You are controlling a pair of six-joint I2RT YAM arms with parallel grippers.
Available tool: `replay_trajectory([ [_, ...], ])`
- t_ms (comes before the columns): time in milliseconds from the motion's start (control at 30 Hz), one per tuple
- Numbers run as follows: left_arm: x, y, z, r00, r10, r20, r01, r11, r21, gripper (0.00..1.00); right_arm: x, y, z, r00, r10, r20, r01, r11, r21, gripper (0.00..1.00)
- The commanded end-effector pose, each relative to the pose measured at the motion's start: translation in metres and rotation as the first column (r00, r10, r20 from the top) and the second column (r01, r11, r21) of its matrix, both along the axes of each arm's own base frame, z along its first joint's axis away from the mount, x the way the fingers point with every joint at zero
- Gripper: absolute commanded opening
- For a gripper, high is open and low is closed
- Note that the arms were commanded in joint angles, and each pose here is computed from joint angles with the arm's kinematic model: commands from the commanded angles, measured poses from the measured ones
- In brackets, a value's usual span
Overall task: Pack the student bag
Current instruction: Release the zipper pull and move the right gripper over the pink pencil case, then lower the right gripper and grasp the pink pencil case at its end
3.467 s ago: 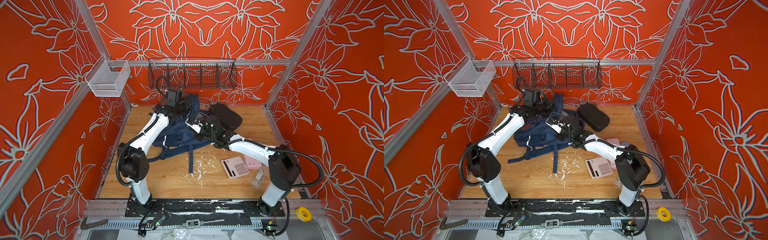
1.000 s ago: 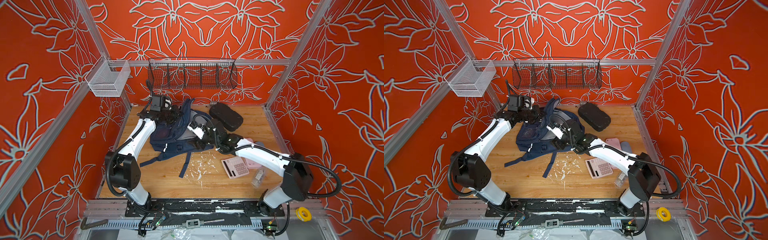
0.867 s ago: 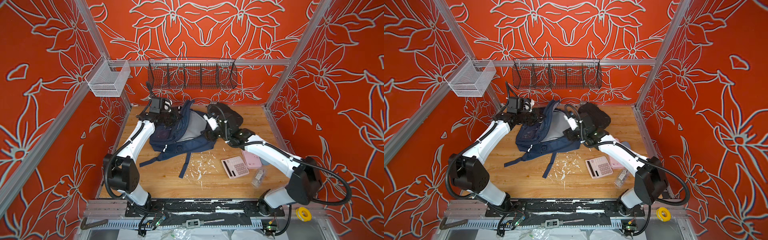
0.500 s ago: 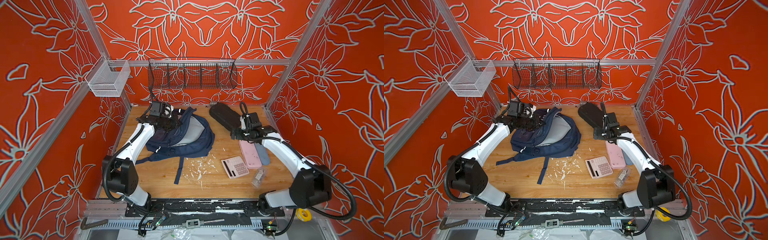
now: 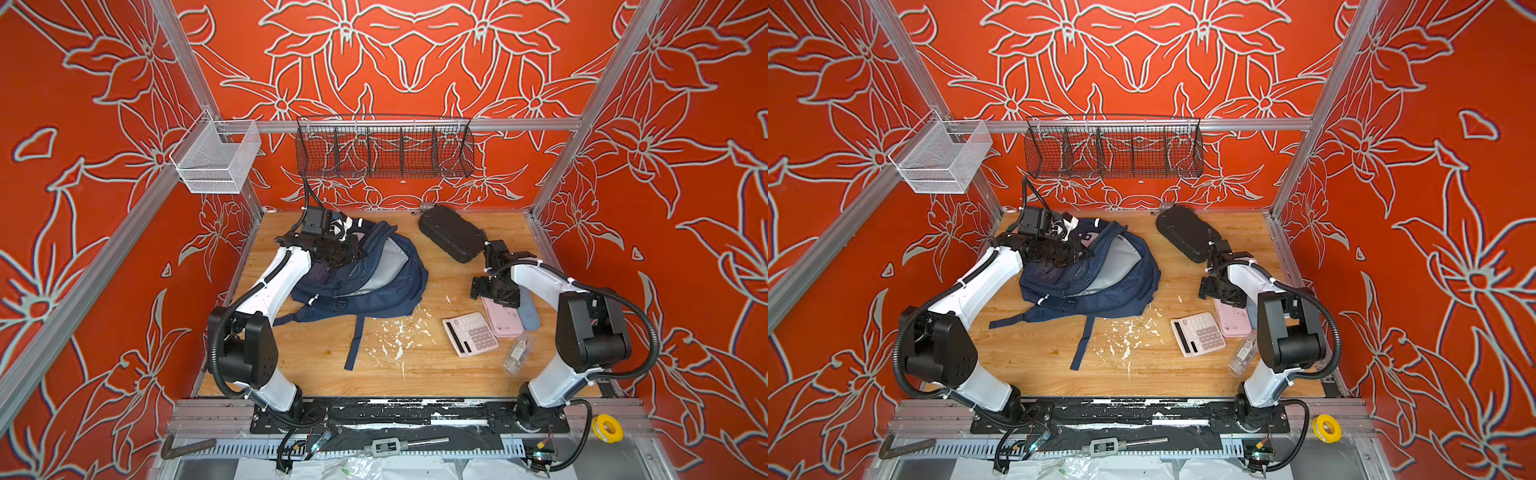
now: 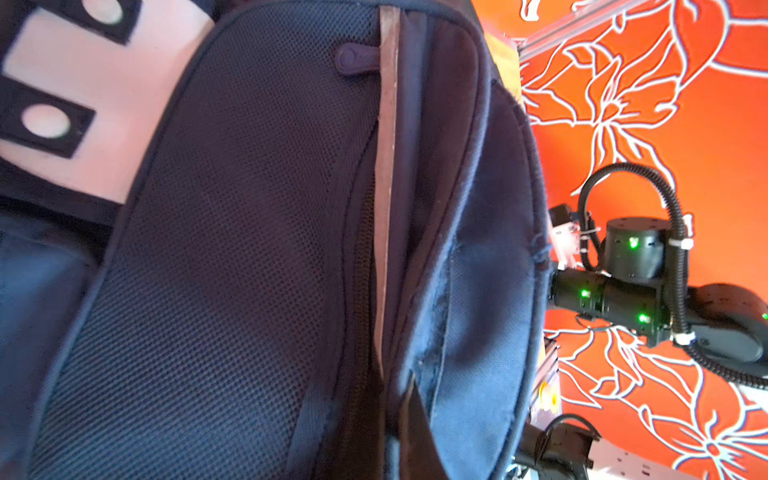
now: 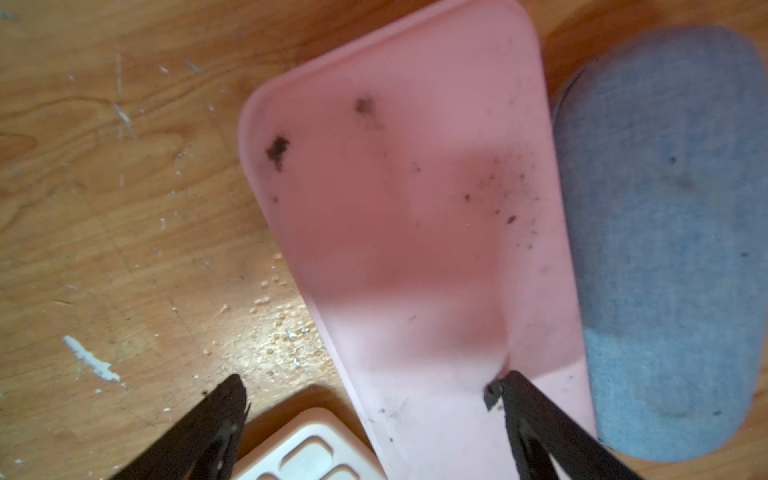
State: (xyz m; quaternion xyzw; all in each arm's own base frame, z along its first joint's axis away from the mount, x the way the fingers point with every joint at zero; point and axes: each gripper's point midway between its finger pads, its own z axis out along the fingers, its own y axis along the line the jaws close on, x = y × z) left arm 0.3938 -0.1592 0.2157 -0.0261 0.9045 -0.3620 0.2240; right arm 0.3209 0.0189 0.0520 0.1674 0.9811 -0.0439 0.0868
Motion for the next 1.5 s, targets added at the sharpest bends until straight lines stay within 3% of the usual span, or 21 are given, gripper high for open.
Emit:
replay_trajectory([
  [0, -0.008, -0.002, -0.004, 0.999, -0.036, -0.026, 0.036, 0.999, -0.011, 0.00, -0.003, -0.017, 0.009, 0.999, -0.049, -0.005, 0.049, 0.996, -0.073, 0.97],
  [500, -0.004, -0.006, -0.002, 0.998, -0.051, -0.028, 0.051, 0.999, -0.008, 0.00, -0.018, -0.037, 0.002, 0.997, -0.063, -0.045, 0.059, 0.995, -0.086, 0.97],
  [967, 0.003, -0.013, -0.001, 0.997, -0.066, -0.031, 0.066, 0.998, -0.014, 0.00, -0.027, -0.010, -0.031, 0.991, 0.006, -0.135, 0.008, 0.995, 0.103, 0.97],
  [1267, 0.008, -0.015, 0.002, 0.997, -0.079, -0.017, 0.079, 0.997, -0.020, 0.00, 0.008, 0.049, -0.018, 0.994, 0.097, -0.044, -0.087, 0.978, 0.190, 0.97],
  [1467, 0.010, -0.018, 0.002, 0.996, -0.091, -0.011, 0.091, 0.995, -0.029, 0.00, 0.033, 0.038, 0.007, 0.997, 0.074, 0.014, -0.075, 0.995, 0.062, 0.97],
])
